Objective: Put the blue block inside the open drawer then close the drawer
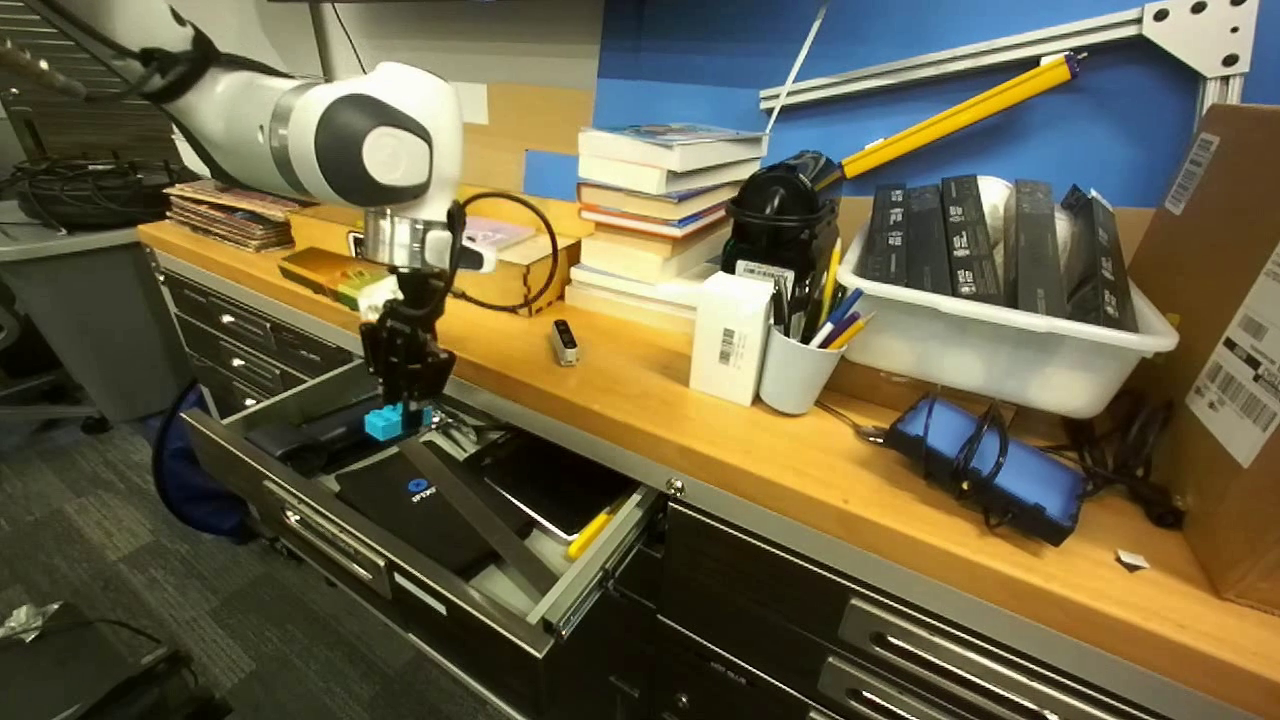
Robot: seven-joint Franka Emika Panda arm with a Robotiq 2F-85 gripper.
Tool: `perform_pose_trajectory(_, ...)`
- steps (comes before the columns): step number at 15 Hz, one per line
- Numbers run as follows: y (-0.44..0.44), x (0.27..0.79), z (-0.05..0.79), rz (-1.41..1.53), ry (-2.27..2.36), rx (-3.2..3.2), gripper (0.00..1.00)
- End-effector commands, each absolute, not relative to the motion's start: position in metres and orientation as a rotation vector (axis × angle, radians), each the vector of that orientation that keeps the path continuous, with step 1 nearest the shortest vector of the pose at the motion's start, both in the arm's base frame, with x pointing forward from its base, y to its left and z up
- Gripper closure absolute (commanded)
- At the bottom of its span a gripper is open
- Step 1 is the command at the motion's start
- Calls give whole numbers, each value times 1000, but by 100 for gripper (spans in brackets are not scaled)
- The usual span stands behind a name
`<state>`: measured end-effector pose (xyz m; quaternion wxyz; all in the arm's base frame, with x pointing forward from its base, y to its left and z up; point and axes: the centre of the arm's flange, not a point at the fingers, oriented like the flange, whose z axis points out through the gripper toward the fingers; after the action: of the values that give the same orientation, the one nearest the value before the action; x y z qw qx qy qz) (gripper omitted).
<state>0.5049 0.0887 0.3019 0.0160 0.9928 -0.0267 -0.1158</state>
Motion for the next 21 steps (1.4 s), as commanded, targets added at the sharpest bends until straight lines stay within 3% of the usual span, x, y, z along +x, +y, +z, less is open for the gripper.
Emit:
perform_pose_trajectory(1,75,498,289,-321,-178,3190,39)
perform_pose_trajectory(3,69,486,296,-293,-210,3205,32)
perform_pose_trajectory(7,75,446,312,-326,-179,3148,2)
perform_pose_trajectory(16,73,390,271,-619,-149,3131,0)
perform_pose_trajectory(21,71,395,237,-739,-205,3143,0)
